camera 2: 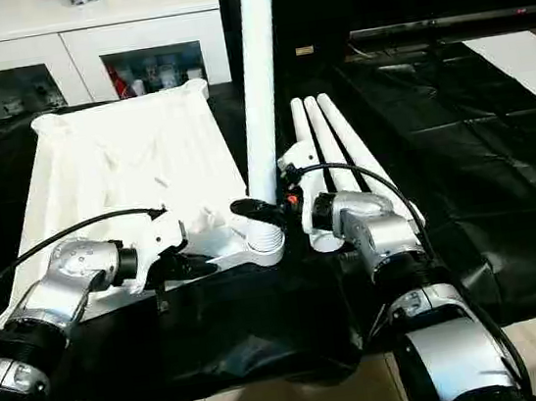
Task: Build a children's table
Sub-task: Insert table leg to table base
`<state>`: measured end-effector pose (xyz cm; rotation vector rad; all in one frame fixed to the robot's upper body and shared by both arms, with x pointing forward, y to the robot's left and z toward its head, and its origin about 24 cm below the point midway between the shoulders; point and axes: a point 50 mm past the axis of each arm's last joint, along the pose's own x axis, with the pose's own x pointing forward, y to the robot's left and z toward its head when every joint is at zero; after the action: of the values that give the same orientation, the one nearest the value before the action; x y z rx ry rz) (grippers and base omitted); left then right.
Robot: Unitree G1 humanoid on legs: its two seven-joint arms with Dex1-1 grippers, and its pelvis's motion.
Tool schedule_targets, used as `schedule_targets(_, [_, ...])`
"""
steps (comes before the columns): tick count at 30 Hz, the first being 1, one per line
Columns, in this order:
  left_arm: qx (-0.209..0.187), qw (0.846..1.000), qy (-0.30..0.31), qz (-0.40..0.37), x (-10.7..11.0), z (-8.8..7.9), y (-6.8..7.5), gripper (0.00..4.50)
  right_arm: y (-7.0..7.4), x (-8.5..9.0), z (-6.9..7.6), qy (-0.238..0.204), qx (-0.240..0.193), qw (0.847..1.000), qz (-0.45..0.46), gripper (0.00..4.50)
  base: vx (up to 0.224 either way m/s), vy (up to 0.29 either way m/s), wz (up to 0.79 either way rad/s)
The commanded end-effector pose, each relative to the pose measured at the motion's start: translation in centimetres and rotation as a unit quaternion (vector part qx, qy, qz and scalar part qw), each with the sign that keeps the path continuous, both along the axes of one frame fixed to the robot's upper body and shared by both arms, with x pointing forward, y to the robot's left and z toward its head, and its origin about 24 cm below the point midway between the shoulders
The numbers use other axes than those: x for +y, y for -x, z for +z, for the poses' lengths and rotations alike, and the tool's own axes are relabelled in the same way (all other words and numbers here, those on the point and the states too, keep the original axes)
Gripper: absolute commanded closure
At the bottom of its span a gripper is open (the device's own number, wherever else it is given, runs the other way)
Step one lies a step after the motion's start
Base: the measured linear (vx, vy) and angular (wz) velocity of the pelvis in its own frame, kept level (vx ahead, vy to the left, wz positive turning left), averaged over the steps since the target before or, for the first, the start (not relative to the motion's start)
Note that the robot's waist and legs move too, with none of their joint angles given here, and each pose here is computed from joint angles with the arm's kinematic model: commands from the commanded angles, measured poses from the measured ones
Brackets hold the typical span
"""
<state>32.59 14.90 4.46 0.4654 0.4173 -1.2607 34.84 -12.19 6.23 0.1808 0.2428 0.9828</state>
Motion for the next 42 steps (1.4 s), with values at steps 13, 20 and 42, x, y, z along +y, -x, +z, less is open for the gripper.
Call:
schedule_targets(13, [-0.008, 1.0, 0.016, -0.001, -0.2, 0.1, 0.1, 4.5, 3.9, 0.0, -3.5, 0.072, 0.001, 0.997, 0.029, 2.64, 0.0, 0.0, 0.0])
schedule_targets(20, [-0.003, 1.0, 0.009, -0.018, 0.0, 0.2, 0.3, 4.5, 3.5, 0.7, -3.2, 0.111, 0.011, 0.99, 0.082, 2.64, 0.0, 0.0, 0.0])
schedule_targets(42, [0.056, 0.987, 0.02, -0.151, 0.6, 1.1, 2.4, 4.5, 6.3, -0.5, -4.9, 0.114, 0.084, 0.961, 0.238, 2.64, 0.0, 0.0, 0.0])
